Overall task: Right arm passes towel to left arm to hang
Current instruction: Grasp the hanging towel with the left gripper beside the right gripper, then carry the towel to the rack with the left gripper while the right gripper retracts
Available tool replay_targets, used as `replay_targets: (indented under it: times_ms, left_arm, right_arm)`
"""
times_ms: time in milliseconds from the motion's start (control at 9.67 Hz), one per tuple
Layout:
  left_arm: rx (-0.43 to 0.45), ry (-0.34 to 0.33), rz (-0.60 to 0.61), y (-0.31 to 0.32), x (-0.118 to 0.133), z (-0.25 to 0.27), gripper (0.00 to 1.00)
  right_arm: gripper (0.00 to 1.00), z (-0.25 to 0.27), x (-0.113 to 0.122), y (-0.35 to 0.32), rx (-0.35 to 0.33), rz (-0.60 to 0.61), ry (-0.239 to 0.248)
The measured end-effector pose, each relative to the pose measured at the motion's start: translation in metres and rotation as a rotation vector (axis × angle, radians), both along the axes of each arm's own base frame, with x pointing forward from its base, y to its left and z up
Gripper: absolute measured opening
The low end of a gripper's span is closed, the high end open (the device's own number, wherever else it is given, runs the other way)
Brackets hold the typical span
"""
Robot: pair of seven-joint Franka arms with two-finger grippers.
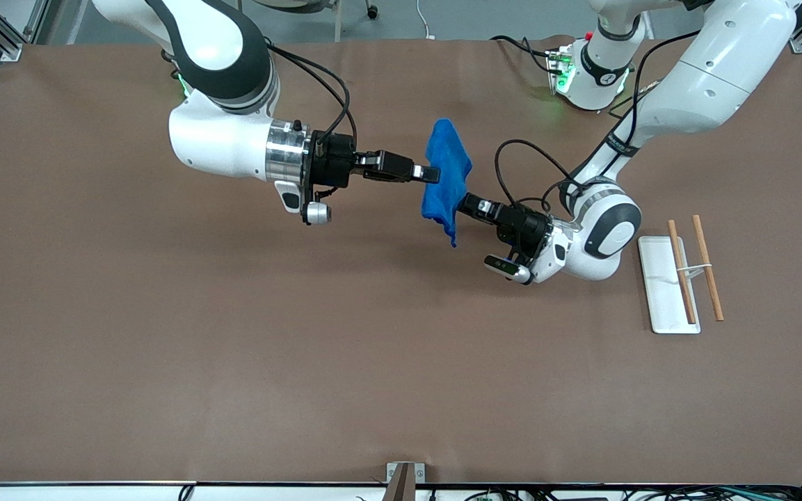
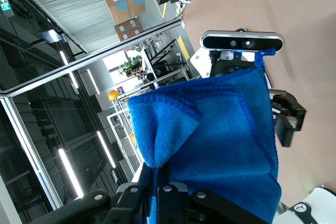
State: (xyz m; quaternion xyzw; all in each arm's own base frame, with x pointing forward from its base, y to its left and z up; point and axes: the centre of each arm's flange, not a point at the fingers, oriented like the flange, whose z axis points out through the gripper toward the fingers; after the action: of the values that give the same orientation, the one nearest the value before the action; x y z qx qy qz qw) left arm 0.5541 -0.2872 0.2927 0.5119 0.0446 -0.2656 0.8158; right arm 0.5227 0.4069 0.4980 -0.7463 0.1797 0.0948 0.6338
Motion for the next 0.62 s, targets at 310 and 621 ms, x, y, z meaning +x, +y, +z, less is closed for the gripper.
replay_targets:
  times_ms: [310,621]
  left_arm:
    - [-0.034,-0.006,0.006,0.015,0.005,0.006,0.55]
    - [-0.038,-0.008,0.005,0.015,0.005,0.007,0.10]
  right_arm:
    - [0.07,0.000,0.000,0.000,0.000,0.000,0.000]
    - [0.07,0.001,0.000,0.000,0.002,0.000,-0.002]
